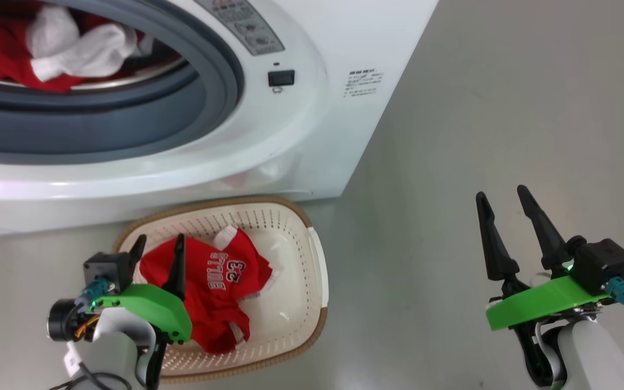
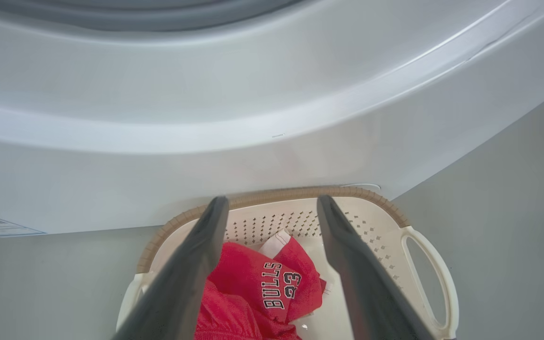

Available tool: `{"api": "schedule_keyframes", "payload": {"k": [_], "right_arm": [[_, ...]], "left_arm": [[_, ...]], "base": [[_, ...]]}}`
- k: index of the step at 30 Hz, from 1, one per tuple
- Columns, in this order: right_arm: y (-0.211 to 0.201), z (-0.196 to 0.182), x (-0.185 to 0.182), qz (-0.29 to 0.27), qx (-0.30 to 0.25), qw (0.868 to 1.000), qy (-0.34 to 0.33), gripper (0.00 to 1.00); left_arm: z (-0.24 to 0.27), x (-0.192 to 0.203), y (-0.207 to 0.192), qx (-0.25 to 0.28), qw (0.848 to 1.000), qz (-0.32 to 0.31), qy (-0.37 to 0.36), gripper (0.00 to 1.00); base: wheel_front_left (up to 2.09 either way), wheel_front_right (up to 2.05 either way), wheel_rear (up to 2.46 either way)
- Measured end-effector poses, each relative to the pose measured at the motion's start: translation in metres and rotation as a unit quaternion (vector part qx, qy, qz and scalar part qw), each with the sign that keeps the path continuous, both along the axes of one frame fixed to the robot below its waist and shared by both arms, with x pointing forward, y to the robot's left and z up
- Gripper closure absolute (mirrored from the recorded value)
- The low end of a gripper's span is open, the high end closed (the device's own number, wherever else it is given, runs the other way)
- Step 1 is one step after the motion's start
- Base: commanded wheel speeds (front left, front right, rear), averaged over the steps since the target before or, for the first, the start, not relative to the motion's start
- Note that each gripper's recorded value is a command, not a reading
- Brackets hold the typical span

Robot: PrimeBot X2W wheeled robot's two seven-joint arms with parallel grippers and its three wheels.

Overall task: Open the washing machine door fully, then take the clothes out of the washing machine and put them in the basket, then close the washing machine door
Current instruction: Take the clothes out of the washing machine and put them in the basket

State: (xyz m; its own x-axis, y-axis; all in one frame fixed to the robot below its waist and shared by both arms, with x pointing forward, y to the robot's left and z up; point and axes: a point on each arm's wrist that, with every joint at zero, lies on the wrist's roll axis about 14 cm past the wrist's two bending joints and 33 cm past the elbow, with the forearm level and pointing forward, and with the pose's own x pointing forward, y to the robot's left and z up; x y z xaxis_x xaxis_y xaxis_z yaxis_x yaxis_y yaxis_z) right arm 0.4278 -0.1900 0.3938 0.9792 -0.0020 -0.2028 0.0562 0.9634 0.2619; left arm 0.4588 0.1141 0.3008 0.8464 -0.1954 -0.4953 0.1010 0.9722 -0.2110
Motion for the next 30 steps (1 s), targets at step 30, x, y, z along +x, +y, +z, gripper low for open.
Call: {"api": "schedule_keyframes", "payload": {"k": [30], "right_arm": [[0.004, 0.034, -0.066, 0.008, -0.012, 1.0, -0.023, 0.0]], "left_arm": [[0.137, -0.055, 0.046, 0.023, 0.978, 0.049, -0.203, 0.0]], "base": [[0.0, 0.0, 0.0]]}}
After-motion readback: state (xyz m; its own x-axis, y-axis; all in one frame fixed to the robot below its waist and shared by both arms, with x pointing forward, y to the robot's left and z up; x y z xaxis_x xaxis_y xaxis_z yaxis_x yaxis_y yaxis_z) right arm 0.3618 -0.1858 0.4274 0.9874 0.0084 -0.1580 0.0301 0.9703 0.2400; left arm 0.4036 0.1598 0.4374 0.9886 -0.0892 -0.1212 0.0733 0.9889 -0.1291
